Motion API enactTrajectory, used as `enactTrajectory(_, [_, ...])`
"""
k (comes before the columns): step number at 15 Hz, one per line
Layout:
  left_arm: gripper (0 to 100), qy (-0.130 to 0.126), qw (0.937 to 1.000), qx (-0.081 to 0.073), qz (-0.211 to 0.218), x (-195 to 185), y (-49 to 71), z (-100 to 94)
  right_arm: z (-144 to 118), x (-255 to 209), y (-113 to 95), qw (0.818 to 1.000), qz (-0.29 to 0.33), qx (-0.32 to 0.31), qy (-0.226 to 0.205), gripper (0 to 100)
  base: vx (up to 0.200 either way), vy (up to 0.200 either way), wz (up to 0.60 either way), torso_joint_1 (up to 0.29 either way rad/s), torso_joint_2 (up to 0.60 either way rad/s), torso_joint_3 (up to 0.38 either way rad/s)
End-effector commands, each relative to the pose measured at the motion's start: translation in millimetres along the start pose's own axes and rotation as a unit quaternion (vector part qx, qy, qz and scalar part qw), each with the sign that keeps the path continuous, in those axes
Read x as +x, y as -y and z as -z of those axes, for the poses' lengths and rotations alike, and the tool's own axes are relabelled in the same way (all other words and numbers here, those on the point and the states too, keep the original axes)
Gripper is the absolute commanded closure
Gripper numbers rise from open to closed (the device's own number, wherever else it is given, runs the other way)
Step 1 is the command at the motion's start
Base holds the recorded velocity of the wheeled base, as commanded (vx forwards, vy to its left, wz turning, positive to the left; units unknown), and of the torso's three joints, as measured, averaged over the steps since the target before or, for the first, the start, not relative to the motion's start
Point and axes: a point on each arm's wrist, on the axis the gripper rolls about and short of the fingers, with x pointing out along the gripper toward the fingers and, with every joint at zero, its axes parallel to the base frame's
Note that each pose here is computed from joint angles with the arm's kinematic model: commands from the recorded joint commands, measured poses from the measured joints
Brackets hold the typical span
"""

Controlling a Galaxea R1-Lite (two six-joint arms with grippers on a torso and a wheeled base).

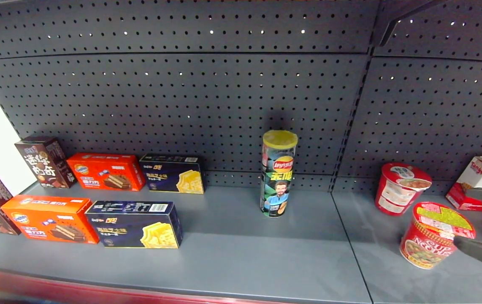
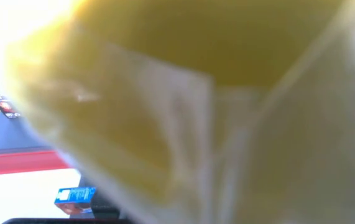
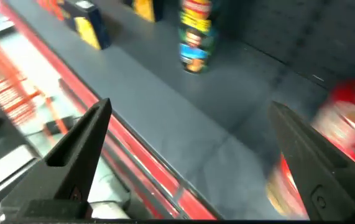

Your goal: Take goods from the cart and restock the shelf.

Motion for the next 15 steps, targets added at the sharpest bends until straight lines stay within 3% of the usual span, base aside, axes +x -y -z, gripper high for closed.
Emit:
enactTrajectory(1, [100,0.002,1.0,0.0,-0.001,-0.4,-0.1,-1.5,-7.6,38.0,2.1,0.999,-0.023,0.003,-0.037,0,0.0,0.0,0.0,0.0,0.0,0.0])
enactTrajectory(4, [100,-0.002,1.0,0.0,0.0,0.5,-0.1,0.4,-17.0,57.5,1.7,0.998,-0.033,0.001,-0.046,0,0.0,0.0,0.0,0.0,0.0,0.0])
enactTrajectory(11, [100,-0.002,1.0,0.0,0.0,1.0,-0.1,0.6,-9.1,136.7,3.2,0.995,-0.065,-0.011,-0.077,0,0.0,0.0,0.0,0.0,0.0,0.0])
enactTrajectory(15, [100,-0.002,0.9999,-0.011,0.0,0.8,-0.1,0.2,-3.3,168.2,9.7,0.994,-0.08,-0.037,-0.069,0,0.0,0.0,0.0,0.0,0.0,0.0])
